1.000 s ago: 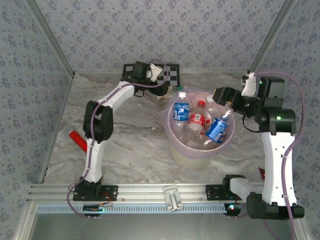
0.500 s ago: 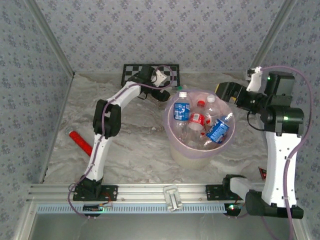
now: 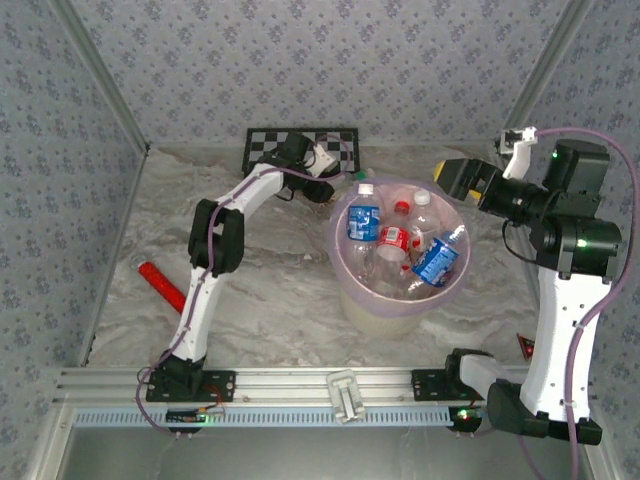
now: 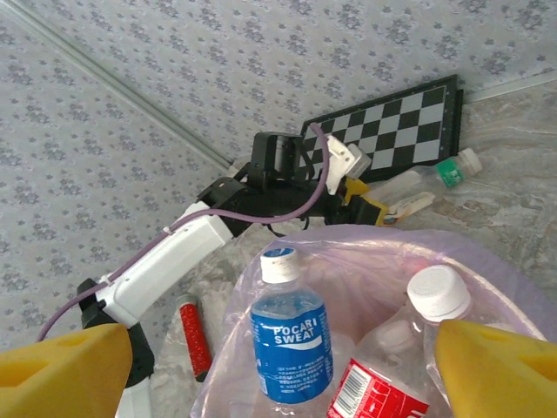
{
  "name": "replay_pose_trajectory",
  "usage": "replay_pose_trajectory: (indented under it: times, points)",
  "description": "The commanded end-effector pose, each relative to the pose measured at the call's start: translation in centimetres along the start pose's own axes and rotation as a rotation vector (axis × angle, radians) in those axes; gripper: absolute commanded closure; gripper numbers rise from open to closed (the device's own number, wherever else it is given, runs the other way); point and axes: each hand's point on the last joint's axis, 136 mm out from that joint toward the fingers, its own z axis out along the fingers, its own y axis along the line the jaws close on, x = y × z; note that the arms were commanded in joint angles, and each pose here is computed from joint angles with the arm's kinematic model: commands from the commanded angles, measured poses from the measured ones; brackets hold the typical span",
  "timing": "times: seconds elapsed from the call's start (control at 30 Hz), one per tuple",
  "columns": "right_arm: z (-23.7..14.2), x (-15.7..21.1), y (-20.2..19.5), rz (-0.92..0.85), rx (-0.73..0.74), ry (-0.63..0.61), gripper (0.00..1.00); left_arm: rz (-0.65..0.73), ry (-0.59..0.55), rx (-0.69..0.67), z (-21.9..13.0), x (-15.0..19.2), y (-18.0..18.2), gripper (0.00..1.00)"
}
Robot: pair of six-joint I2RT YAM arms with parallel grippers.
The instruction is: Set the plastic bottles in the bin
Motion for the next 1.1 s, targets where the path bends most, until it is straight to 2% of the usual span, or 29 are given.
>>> replay_pose_trajectory:
  times: [0.0,0.13,0.2,0.3,0.47,0.63,0.77,0.93,1.0,1.07]
  points:
    - [-0.5,-0.6,1.4,-0.016,-0.055,-0.018,0.08,-0.002,-0.026,-0.016,-2.1,-0.8,-0.1,0.47]
    - [-0.4,-0.9,1.6,-0.025,-0.064,-0.023,0.09,-0.018,-0.105,-0.024,-5.1,-2.1,-0.5,0.52]
    - [-0.4,-1.2,1.7,-0.027,-0.07,-0.029,0.09,-0.045,-0.128,-0.037,-6.4,-1.5,-0.4,0.56]
    - [-0.2,-1.7,2.0,-0.025,-0.087,-0.04,0.09,-0.089,-0.217,-0.071,-10.1,-2.0,0.0,0.57]
    - [1.2,-2.9,3.3,-0.047,-0.13,-0.05,0.11,-0.199,-0.411,-0.183,-18.2,-2.2,1.0,0.59]
    - [4.0,-3.8,5.8,-0.105,-0.174,-0.054,0.13,-0.261,-0.607,-0.286,-26.5,-1.8,-0.5,0.65]
    - [7.2,-3.8,8.1,-0.135,-0.236,-0.045,0.22,-0.32,-0.709,-0.269,-31.5,-1.5,-2.7,0.67]
    - [11.5,-3.2,11.3,-0.183,-0.301,-0.035,0.28,-0.305,-0.836,-0.117,-35.6,-2.5,-8.5,0.68]
    - [13.0,-2.9,12.3,-0.204,-0.319,-0.026,0.28,-0.265,-0.854,-0.059,-36.3,-3.1,-11.3,0.68]
    - [14.3,-2.5,13.2,-0.225,-0.336,-0.014,0.24,-0.213,-0.865,-0.003,-36.8,-3.7,-14.1,0.68]
